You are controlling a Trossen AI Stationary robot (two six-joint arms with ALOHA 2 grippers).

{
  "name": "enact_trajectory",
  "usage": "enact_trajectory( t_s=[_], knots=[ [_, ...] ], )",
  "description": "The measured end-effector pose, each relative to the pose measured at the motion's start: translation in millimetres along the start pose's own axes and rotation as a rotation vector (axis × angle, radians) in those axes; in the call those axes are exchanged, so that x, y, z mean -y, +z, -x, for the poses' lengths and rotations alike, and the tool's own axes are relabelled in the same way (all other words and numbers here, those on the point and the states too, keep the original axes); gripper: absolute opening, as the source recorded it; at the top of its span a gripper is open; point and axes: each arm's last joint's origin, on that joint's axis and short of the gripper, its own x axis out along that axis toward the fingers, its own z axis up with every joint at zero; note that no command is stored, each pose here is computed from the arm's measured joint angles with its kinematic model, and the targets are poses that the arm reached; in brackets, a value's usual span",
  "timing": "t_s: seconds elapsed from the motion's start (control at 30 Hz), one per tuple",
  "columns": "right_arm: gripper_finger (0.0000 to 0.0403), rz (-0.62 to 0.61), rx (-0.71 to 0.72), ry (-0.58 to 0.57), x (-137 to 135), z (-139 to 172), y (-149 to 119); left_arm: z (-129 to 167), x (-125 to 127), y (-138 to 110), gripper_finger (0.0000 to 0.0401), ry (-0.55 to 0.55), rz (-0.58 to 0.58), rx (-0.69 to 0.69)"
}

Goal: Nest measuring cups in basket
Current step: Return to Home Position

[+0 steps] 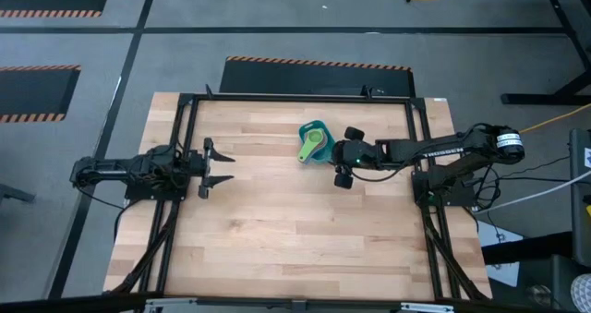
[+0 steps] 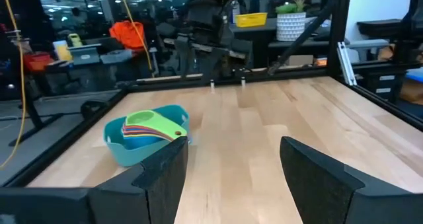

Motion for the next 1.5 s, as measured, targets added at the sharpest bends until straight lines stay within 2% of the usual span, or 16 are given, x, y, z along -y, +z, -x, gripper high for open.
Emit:
enact_trajectory(
  t_s=[0.13, 0.33, 0.5, 0.67, 0.87, 1.0, 1.13, 1.27, 1.4, 1.5],
  knots=[
    [0.0182, -0.031, 0.065, 0.127, -2, 4, 14, 0, 0, 0, 0.0234, -0.001, 0.000, 0.000],
    [0.0182, -0.081, 0.168, 0.308, 2, 28, 56, 0, -1, 0, 0.0234, 0.042, -0.006, -0.004],
    [0.0182, -0.068, 0.202, 0.445, 13, 73, 84, 0, -1, 0, 0.0234, 0.040, -0.007, -0.003],
    [0.0182, -0.051, 0.259, 0.456, 30, 127, 89, 0, -1, 0, 0.0234, 0.036, -0.007, -0.002],
    [0.0182, -0.031, 0.362, 0.444, 46, 182, 63, 0, -1, 0, 0.0234, 0.037, -0.007, -0.002],
    [0.0182, -0.034, 0.430, 0.439, 50, 197, 38, 0, -1, 0, 0.0234, 0.037, -0.007, -0.002],
    [0.0182, -0.040, 0.496, 0.424, 48, 193, 10, 0, -1, 0, 0.0234, 0.037, -0.007, -0.002],
    [0.0182, -0.071, 0.542, 0.344, 44, 176, -18, 0, -1, 0, 0.0234, 0.037, -0.007, -0.002],
    [0.0182, -0.138, 0.577, 0.280, 40, 159, -43, 0, -1, 0, 0.0234, 0.037, -0.007, -0.001],
    [0.0182, -0.177, 0.594, 0.283, 36, 147, -58, 0, -1, 0, 0.0234, 0.037, -0.007, -0.001]
  ],
)
